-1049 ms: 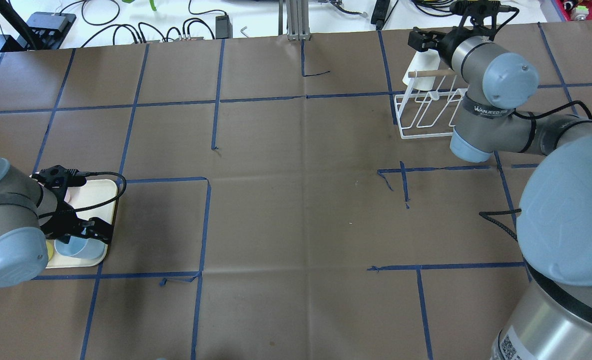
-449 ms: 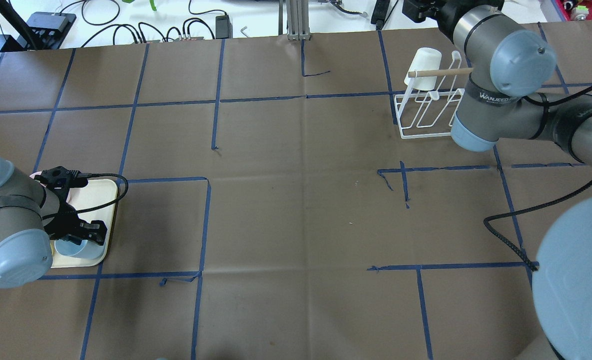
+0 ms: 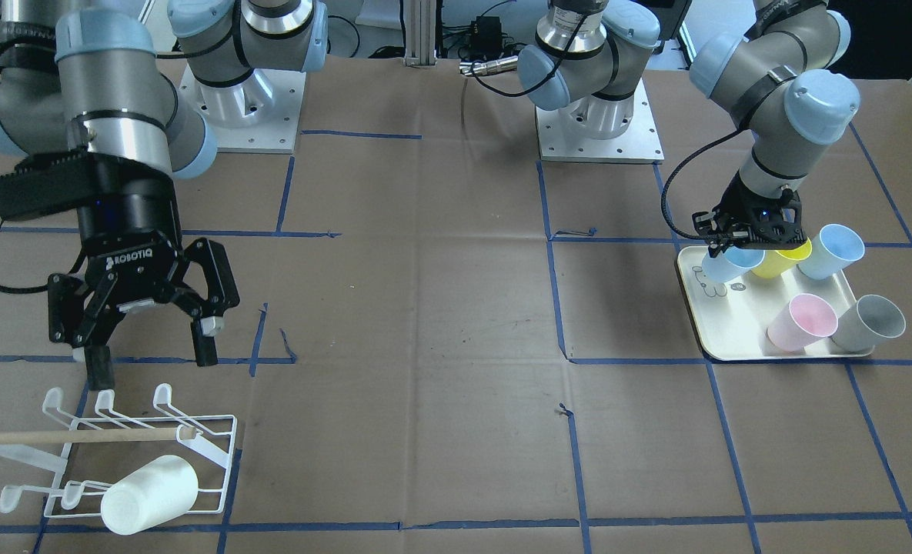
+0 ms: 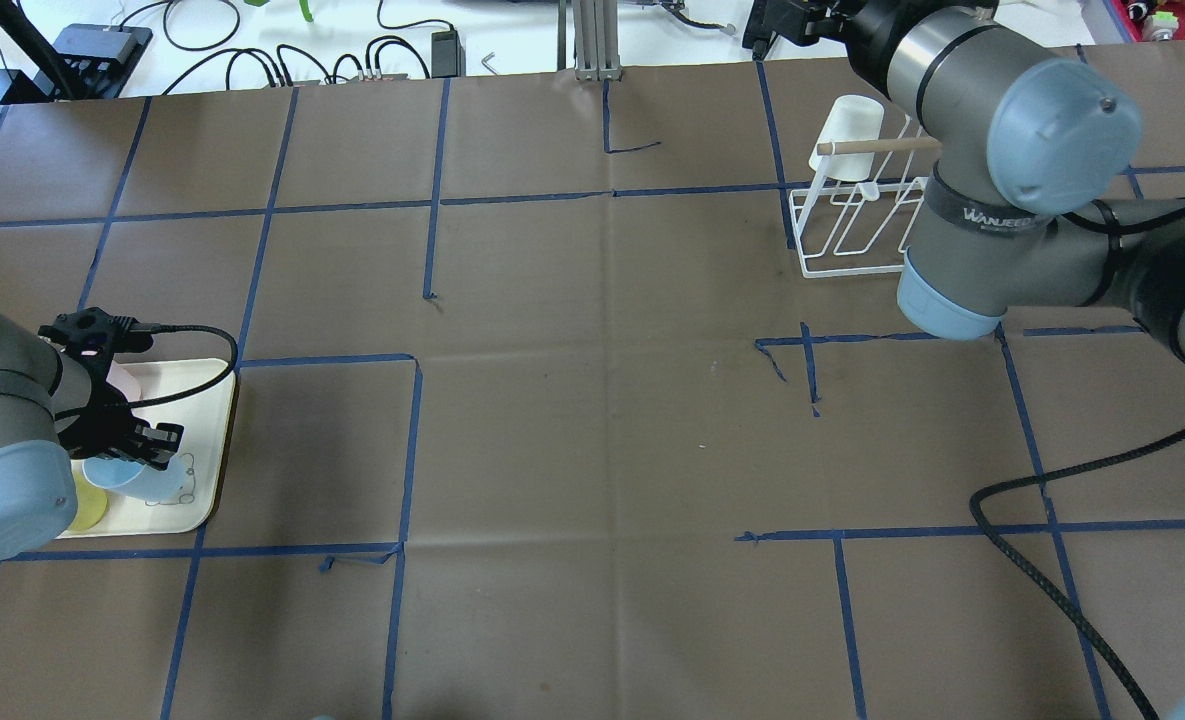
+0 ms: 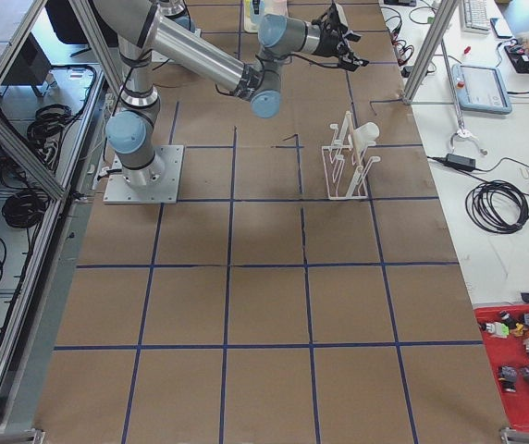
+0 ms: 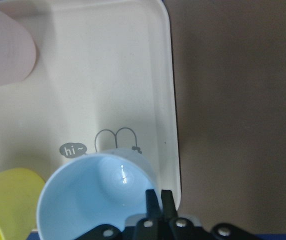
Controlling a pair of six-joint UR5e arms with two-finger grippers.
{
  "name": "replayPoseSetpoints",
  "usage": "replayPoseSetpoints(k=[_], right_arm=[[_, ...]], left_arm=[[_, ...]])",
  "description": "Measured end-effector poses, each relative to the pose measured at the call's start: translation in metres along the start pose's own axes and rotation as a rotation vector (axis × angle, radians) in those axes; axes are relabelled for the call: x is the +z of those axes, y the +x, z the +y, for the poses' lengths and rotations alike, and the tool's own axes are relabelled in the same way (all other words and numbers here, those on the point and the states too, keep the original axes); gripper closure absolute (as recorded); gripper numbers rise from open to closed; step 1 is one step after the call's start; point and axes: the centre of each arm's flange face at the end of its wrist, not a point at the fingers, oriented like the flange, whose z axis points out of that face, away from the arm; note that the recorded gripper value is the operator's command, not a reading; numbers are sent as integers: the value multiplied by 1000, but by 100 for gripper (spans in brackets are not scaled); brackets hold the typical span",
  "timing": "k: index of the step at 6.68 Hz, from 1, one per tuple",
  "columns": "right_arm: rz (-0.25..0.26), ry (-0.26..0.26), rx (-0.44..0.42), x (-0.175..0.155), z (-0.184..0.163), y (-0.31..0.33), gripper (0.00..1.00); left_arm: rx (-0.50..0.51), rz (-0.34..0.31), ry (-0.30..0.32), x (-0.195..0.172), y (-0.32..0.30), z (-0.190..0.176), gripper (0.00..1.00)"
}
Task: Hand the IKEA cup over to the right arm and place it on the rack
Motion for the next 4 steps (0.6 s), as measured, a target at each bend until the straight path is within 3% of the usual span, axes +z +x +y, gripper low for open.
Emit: replayPoseSetpoints(k=[2, 4], right_arm=[[-20, -15, 191, -52, 19, -22, 0], [-72, -17, 309, -79, 43, -50, 0]], left_arm=[[5, 15, -3, -76, -26, -33, 100], [36, 57, 24, -153, -53, -88, 100]])
